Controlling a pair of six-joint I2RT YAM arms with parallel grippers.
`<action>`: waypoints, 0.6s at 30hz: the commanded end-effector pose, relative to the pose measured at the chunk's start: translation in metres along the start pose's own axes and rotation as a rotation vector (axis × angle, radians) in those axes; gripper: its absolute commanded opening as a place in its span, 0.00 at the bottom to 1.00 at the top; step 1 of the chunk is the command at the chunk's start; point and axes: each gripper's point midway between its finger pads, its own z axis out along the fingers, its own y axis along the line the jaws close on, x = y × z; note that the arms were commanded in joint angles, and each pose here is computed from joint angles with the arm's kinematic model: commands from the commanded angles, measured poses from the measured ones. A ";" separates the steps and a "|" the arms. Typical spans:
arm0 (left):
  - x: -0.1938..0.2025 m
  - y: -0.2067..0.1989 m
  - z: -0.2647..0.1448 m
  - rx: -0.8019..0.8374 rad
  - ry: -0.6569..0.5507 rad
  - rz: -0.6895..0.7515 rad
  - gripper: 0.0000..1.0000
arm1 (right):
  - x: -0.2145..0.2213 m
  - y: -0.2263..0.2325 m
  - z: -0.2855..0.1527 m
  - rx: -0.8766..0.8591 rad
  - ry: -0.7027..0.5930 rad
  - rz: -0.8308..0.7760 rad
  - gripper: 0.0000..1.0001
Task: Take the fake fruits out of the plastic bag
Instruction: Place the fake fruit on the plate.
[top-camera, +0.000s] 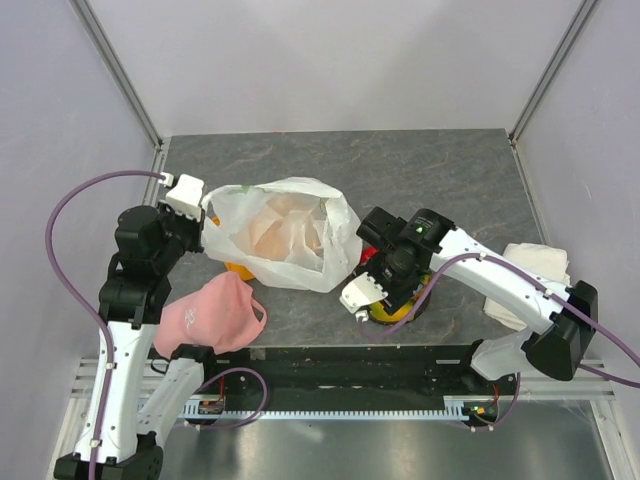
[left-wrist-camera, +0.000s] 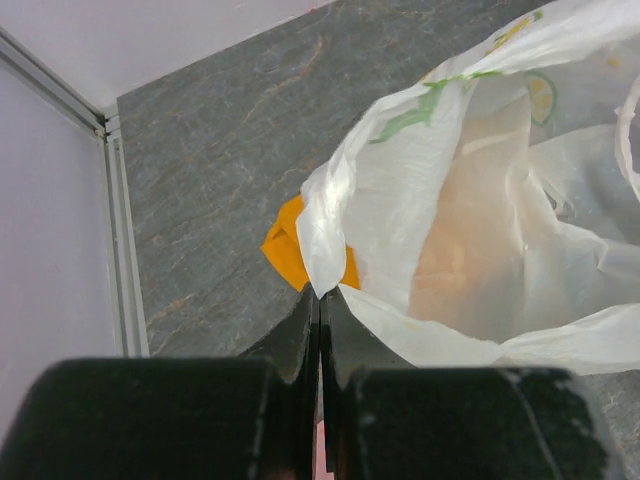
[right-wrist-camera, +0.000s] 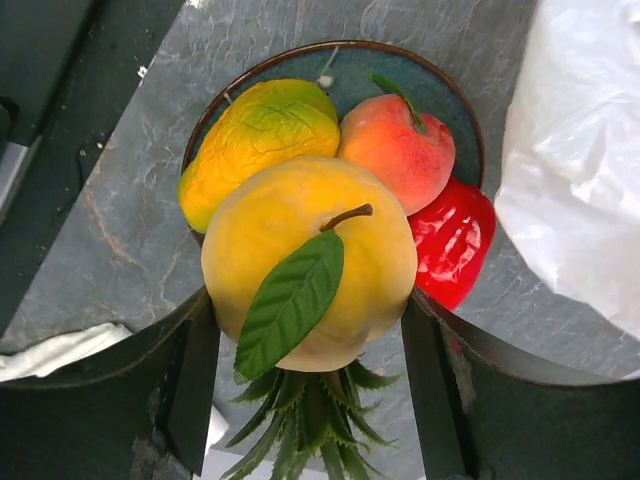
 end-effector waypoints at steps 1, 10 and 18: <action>-0.012 0.002 -0.006 -0.005 -0.039 -0.050 0.02 | 0.006 -0.012 0.007 0.021 0.039 -0.074 0.56; -0.003 -0.004 -0.011 0.022 -0.027 -0.068 0.02 | 0.008 -0.023 0.023 0.013 0.059 -0.068 0.57; 0.000 -0.008 -0.010 0.042 -0.024 -0.082 0.01 | 0.016 -0.015 0.033 -0.015 0.098 -0.098 0.62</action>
